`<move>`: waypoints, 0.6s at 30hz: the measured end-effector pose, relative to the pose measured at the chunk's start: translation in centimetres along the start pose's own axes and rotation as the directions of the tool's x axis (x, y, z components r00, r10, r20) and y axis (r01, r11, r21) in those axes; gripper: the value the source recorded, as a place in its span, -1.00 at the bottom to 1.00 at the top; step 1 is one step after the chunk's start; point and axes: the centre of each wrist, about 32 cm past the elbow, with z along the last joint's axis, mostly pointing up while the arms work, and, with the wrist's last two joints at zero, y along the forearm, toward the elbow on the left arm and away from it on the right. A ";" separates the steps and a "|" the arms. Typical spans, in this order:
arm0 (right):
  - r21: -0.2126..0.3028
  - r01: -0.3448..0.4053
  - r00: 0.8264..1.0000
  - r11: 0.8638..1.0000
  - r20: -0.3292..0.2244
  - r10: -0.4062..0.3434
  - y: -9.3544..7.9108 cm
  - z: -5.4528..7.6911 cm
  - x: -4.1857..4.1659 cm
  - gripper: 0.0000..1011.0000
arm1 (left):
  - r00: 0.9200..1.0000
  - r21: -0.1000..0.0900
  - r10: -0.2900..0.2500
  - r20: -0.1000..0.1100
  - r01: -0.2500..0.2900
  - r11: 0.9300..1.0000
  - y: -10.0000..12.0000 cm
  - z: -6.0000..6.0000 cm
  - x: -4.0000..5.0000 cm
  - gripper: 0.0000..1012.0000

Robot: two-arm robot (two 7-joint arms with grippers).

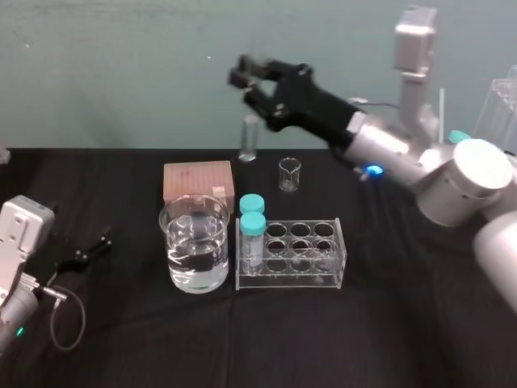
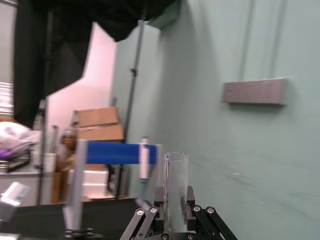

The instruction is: Hold the test tube with one hand and immerse one end into the beaker, then return it to the test tube rack.

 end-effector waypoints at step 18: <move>-0.110 0.321 0.947 0.941 0.039 -0.318 -9.1 0.2 -1.23 -0.55 | 1.000 0.000 0.000 0.000 0.000 1.000 0.0 0.0 0.00 0.98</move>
